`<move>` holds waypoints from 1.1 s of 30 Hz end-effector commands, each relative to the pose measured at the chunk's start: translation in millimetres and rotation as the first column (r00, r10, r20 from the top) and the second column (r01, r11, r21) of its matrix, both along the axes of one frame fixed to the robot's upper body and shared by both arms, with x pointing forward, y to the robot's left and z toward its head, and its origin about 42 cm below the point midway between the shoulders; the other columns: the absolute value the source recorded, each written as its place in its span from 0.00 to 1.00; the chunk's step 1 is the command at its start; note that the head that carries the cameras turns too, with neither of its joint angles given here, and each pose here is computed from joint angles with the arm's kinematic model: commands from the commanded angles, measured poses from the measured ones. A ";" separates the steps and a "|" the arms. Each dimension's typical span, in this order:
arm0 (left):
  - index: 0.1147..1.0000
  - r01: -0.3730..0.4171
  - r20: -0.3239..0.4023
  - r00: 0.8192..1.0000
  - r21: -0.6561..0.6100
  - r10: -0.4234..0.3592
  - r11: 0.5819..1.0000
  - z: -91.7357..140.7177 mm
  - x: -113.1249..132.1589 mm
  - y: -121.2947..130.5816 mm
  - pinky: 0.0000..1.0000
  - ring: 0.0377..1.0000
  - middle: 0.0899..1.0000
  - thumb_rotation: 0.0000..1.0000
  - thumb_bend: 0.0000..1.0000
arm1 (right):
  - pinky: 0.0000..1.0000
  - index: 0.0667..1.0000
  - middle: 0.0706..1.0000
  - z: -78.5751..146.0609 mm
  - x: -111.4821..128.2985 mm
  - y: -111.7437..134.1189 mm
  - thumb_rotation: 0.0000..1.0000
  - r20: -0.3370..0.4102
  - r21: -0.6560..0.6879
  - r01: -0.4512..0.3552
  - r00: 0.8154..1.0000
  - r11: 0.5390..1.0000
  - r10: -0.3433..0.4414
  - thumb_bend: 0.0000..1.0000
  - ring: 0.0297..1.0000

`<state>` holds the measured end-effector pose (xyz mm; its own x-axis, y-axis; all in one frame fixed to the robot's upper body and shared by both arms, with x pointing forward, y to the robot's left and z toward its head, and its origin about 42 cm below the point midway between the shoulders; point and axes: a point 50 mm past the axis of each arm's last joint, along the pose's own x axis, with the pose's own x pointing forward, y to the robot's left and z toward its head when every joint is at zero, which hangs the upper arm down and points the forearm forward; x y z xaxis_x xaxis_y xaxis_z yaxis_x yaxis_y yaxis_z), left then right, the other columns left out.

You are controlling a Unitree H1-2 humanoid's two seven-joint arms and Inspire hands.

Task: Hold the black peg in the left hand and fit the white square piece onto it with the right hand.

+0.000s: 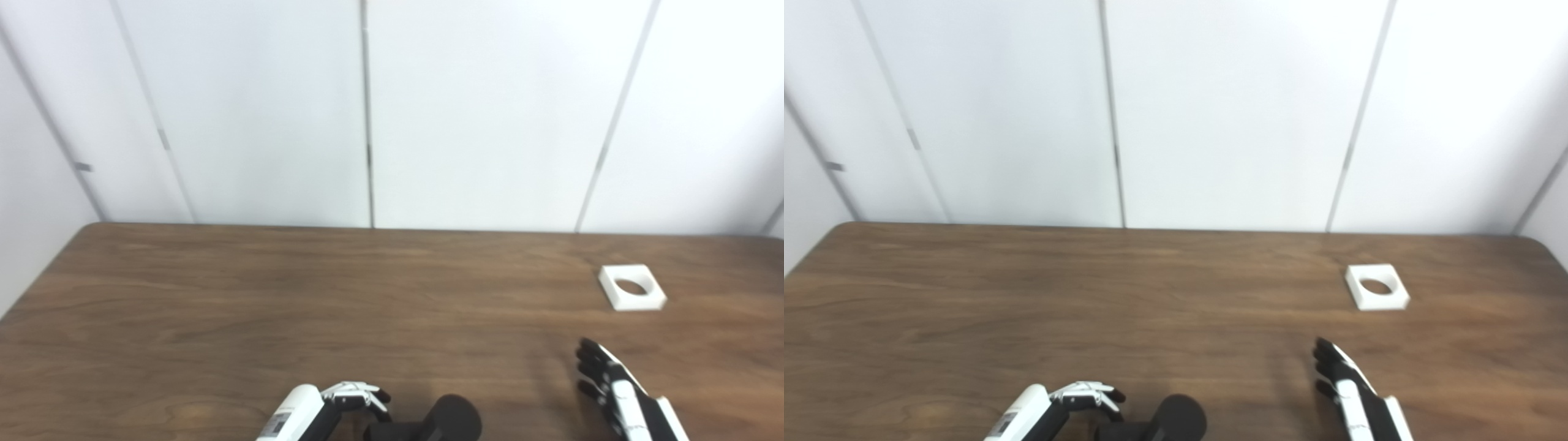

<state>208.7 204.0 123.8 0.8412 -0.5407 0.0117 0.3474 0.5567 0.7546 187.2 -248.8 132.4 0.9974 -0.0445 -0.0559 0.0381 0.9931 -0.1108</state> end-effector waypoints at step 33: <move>0.42 -0.083 0.075 0.995 0.339 0.061 0.937 -20.4 -8.3 1.4 0.81 0.77 0.69 0.05 0.51 | 0.82 0.83 0.87 85.5 46.1 -48.4 0.14 0.074 -0.472 -0.025 0.995 0.881 0.069 0.62 0.87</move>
<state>198.1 191.6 119.7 0.8580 -0.5136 -0.0031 0.2150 0.3537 0.9103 222.7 -288.4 191.8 0.9993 -0.0212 -0.0303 0.0042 0.8789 -0.4770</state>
